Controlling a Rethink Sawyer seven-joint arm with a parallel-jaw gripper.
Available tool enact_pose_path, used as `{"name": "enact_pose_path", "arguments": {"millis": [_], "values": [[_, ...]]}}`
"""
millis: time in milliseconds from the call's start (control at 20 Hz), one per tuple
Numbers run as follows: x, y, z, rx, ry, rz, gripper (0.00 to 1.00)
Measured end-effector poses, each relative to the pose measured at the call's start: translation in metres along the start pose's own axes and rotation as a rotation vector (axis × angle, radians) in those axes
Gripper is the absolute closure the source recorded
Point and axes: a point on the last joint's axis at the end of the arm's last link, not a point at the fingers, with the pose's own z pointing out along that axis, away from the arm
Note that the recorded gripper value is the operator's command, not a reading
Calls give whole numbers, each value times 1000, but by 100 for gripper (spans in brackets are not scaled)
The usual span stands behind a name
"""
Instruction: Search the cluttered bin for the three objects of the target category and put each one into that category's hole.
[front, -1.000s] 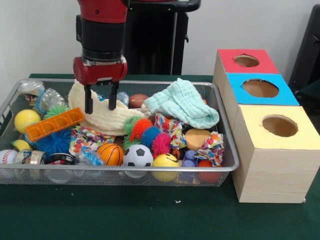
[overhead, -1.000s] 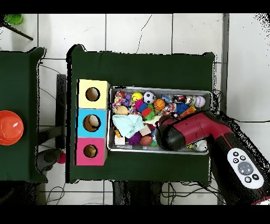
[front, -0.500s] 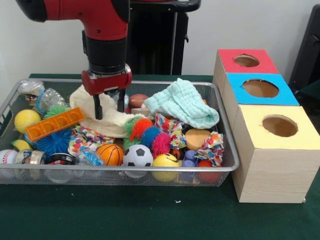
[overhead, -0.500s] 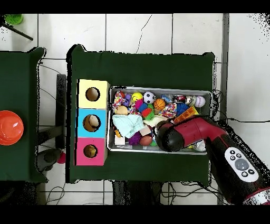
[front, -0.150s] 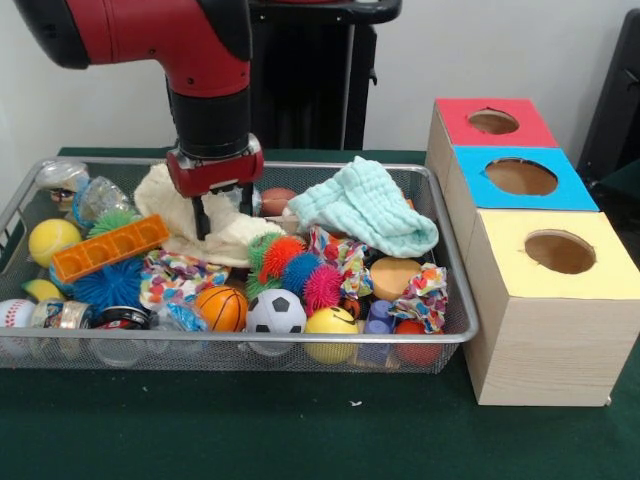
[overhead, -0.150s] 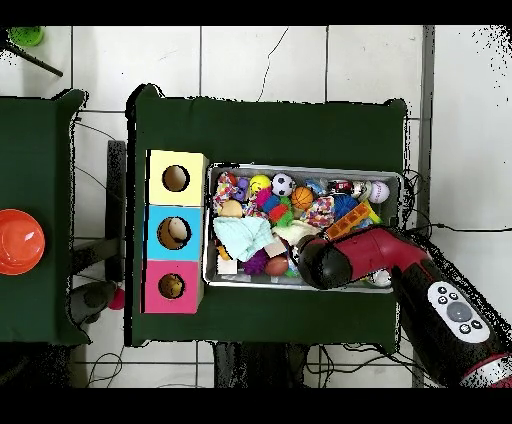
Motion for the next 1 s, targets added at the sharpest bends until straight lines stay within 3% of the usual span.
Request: {"name": "enact_pose_path", "arguments": {"millis": [50, 300, 450, 700, 800, 1000], "values": [[1, 1, 1, -2, 2, 0, 100], [8, -7, 1, -7, 2, 27, 100], [14, -10, 1, -42, -4, 79, 100], [23, -10, 0, -189, -27, 255, 100], [24, -10, 0, -226, -35, 297, 100], [32, -12, -1, -343, -73, 423, 100]]}}
